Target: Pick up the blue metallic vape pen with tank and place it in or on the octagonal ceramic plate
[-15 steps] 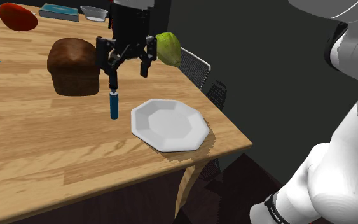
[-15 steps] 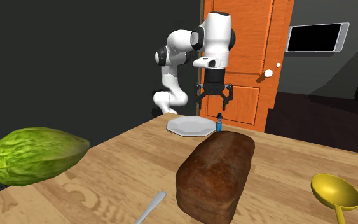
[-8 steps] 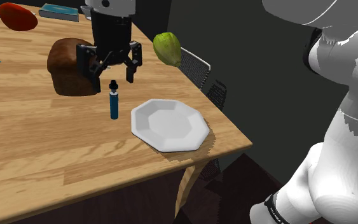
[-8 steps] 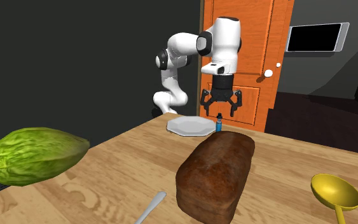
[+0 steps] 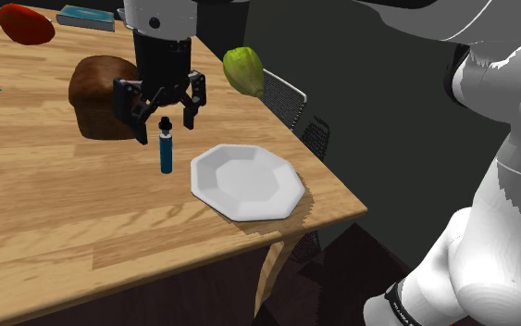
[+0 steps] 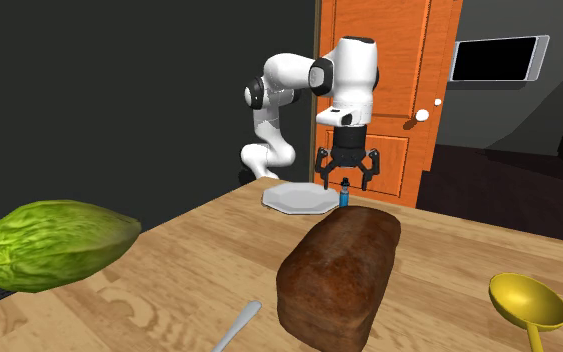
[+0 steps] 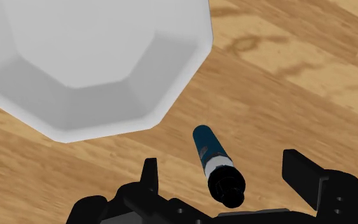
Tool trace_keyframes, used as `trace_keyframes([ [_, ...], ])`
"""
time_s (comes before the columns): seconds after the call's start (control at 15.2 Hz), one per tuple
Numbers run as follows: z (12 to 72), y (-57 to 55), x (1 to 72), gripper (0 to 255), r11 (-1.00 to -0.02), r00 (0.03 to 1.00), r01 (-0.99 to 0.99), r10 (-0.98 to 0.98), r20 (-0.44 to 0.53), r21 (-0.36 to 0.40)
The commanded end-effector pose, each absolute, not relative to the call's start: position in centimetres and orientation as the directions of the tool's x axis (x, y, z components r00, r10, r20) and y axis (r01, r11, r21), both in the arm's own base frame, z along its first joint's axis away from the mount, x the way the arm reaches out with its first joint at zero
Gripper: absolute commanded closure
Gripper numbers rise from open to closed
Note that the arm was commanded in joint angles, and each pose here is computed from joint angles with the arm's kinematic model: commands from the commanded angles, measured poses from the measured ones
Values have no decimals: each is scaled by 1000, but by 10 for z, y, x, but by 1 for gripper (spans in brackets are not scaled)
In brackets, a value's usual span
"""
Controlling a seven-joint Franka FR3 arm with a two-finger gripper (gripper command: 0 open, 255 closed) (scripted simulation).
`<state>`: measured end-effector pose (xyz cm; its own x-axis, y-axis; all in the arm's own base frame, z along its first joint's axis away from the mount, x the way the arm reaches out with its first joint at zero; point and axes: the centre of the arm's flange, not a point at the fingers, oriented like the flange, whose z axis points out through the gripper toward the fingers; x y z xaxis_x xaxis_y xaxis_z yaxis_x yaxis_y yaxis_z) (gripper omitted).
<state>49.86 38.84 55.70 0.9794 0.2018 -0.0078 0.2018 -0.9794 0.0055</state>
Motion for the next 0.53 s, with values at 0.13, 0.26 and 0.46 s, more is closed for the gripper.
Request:
trace_keyframes([
  [0.13, 557, 388, 499, 255, -979, 979, 202, 202, -8, 5],
  [0.26, 557, 388, 499, 255, -979, 979, 202, 202, -8, 5],
  [0.46, 557, 388, 499, 255, -979, 979, 202, 202, -8, 5],
])
